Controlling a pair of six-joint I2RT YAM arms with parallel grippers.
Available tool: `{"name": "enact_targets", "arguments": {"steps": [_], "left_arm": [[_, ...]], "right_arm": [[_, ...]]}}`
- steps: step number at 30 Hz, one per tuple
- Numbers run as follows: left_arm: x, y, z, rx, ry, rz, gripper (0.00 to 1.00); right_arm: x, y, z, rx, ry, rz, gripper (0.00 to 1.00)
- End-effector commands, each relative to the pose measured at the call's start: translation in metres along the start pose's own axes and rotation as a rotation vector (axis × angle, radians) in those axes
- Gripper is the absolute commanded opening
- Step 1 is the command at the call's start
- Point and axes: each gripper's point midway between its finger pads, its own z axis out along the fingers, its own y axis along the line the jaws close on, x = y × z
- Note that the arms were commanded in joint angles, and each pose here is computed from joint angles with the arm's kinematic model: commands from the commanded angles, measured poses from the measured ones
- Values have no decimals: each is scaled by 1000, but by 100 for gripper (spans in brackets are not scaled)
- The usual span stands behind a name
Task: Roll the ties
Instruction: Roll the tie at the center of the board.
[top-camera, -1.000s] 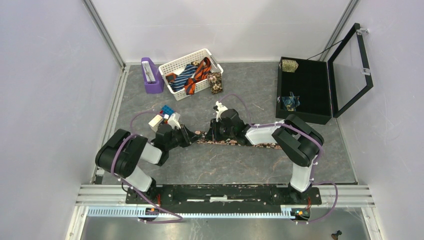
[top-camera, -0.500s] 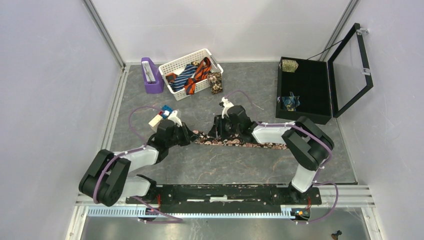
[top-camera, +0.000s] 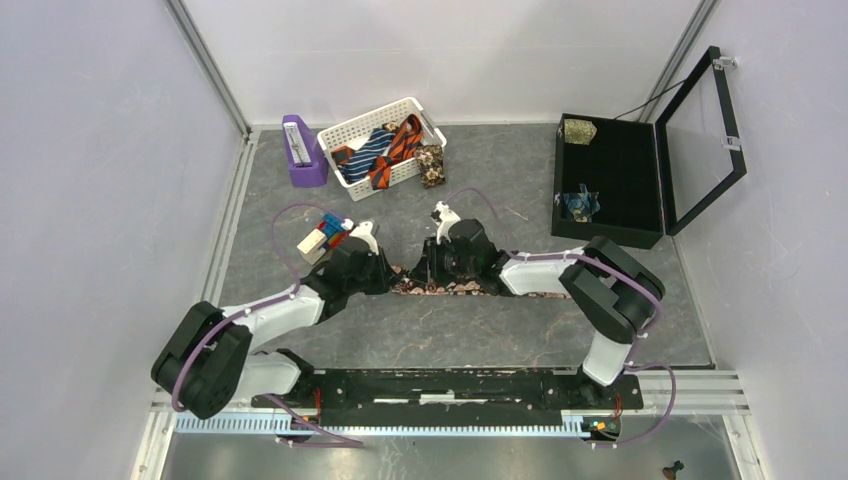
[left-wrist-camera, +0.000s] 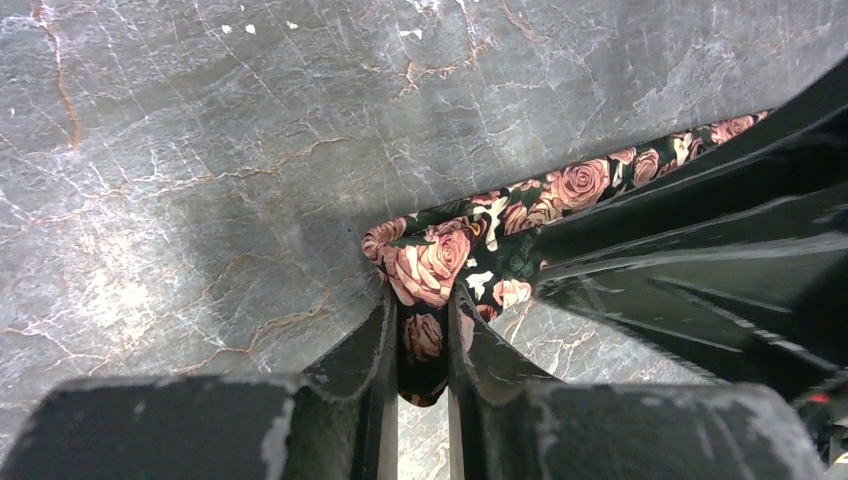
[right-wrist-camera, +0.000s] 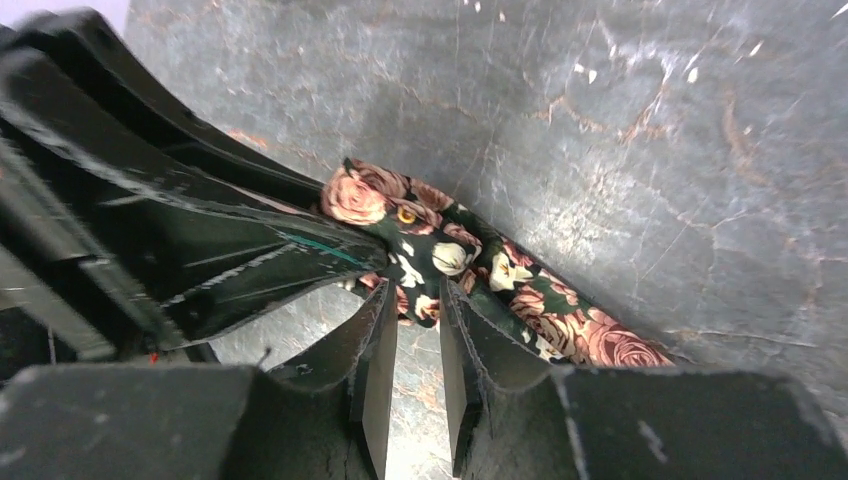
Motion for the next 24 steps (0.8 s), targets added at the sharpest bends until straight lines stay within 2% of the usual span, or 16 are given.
{"name": "enact_targets", "arguments": {"steps": [1,10,24], "left_arm": [[-14,-2,-8,-36,-19,80,5],[-22,-10,-12,-60,-36,109,5],[-32,-2,-24,-203,-17,194,5]], "right_arm": [[-1,9,14,-38,-11,16,28],[14,15,32,-69,22,34,27],[9,43,65,-140,34,26,28]]}}
